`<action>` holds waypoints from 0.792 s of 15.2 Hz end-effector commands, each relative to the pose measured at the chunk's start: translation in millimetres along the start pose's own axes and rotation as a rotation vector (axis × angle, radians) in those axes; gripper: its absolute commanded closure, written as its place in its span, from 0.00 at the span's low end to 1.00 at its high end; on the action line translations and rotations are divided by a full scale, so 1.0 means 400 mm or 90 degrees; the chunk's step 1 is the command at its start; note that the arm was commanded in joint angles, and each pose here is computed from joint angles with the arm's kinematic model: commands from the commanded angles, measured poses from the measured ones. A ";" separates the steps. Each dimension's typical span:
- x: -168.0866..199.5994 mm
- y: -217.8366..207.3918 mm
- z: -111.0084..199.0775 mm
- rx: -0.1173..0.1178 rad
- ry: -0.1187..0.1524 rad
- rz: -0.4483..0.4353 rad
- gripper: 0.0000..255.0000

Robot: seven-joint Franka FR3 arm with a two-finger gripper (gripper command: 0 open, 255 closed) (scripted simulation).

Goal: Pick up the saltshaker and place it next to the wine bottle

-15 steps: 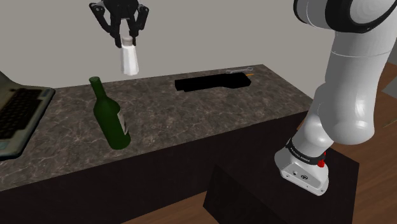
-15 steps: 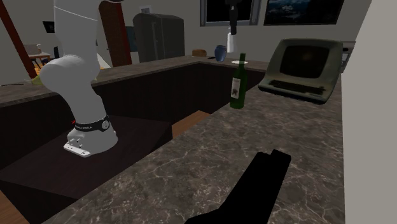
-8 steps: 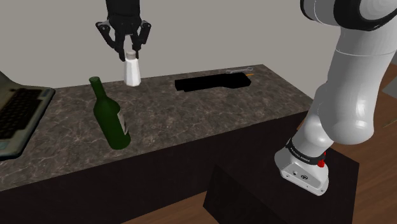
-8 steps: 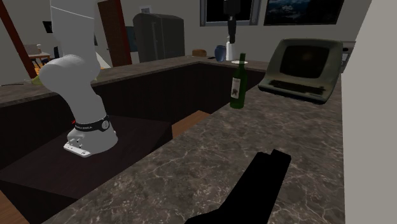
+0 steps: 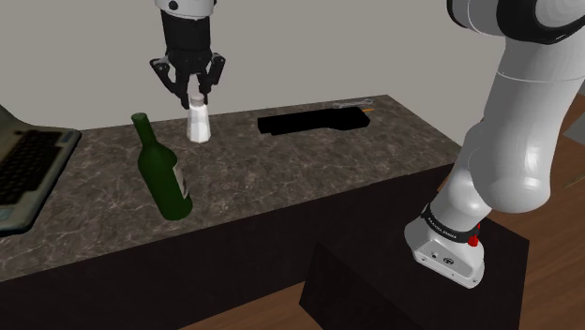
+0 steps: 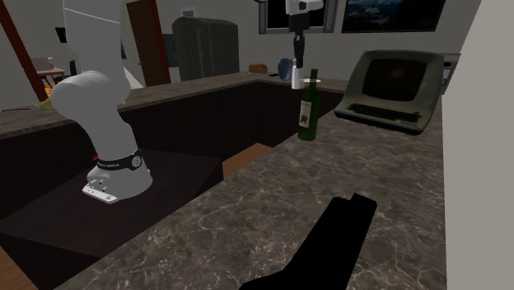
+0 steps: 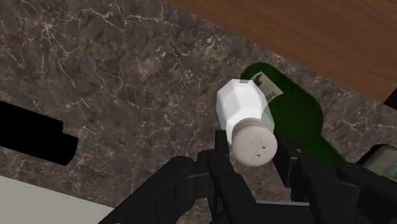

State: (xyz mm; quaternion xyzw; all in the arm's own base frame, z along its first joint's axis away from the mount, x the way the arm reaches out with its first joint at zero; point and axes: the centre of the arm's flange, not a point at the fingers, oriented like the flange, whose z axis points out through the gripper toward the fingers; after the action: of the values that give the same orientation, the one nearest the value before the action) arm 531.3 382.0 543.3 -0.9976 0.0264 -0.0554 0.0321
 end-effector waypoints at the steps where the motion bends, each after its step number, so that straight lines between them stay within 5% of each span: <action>1: -0.001 0.001 0.027 0.000 0.000 0.000 1.00; 12: -0.017 0.011 0.171 0.000 0.000 0.000 1.00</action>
State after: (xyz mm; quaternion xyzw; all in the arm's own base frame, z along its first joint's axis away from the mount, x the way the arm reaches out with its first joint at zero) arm 531.5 382.3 479.6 -0.9976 0.0266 -0.0554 0.0321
